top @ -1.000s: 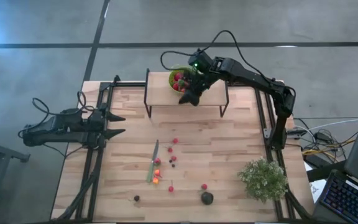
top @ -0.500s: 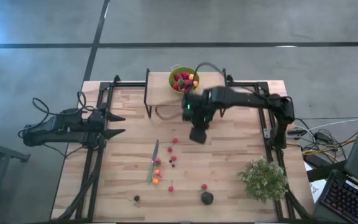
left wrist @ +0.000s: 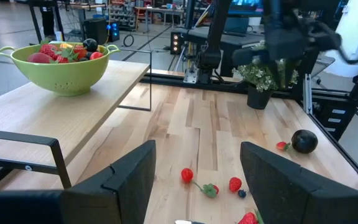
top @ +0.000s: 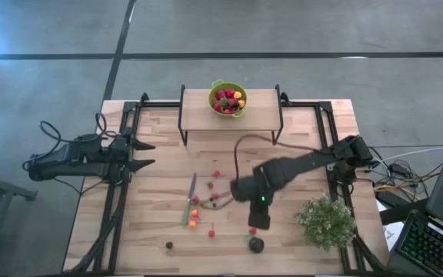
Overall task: Pick & Place Fruit
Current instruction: Put the strawberry into the green colander on the shelf
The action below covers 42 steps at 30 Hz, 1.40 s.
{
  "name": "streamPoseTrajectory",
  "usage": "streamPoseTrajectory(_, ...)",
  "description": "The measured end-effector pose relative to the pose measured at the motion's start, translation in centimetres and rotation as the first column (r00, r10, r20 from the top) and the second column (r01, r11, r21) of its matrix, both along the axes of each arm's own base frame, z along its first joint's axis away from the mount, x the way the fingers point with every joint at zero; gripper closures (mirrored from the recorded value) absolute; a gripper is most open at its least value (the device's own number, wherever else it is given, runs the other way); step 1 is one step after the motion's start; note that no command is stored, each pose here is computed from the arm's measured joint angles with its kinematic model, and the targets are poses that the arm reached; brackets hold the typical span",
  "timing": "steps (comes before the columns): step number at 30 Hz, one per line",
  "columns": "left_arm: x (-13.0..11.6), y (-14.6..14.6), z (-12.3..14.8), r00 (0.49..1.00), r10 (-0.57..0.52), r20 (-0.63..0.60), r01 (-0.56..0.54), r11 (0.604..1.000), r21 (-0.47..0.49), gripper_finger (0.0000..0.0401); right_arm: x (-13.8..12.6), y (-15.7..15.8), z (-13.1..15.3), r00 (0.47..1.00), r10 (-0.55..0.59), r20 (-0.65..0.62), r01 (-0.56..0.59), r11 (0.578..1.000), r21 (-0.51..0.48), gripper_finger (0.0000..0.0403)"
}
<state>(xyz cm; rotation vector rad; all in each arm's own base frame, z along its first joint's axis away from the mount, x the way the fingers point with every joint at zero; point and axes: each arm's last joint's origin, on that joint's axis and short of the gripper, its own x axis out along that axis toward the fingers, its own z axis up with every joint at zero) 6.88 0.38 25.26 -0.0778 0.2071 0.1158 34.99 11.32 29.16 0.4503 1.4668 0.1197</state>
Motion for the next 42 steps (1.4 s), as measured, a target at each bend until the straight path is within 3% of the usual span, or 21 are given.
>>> streamPoseTrajectory(6,0.0,0.0,0.0,1.0,0.0,0.0,0.0,1.0,0.0,0.016,-0.4,4.0,-0.9,0.988,0.043,0.147,-0.021,0.988,-0.152,0.0339)
streamPoseTrajectory(15,0.0,0.0,0.0,1.0,0.0,0.0,0.0,1.0,0.0,0.016,0.5,6.2,-3.7,0.91,0.211,0.357,-0.158,0.972,-0.172,0.03)
streamPoseTrajectory(19,0.0,0.0,0.0,1.0,0.0,0.0,0.0,1.0,0.0,0.016,0.7,6.3,-5.5,0.881,0.217,0.421,-0.143,0.969,-0.201,0.0284)
streamPoseTrajectory(34,0.0,0.0,0.0,1.0,0.0,0.0,0.0,1.0,0.0,0.016,0.2,7.7,-8.0,0.858,0.233,0.458,-0.15,0.966,-0.21,0.0219)
streamPoseTrajectory(38,0.0,0.0,0.0,1.0,0.0,0.0,0.0,1.0,0.0,0.016,0.8,8.7,-9.2,0.862,0.266,0.432,-0.176,0.955,-0.237,0.0218)
streamPoseTrajectory(42,0.0,0.0,0.0,1.0,0.0,0.0,0.0,1.0,0.0,0.016,1.4,9.2,-10.9,0.906,0.276,0.32,-0.193,0.944,-0.266,0.0221)
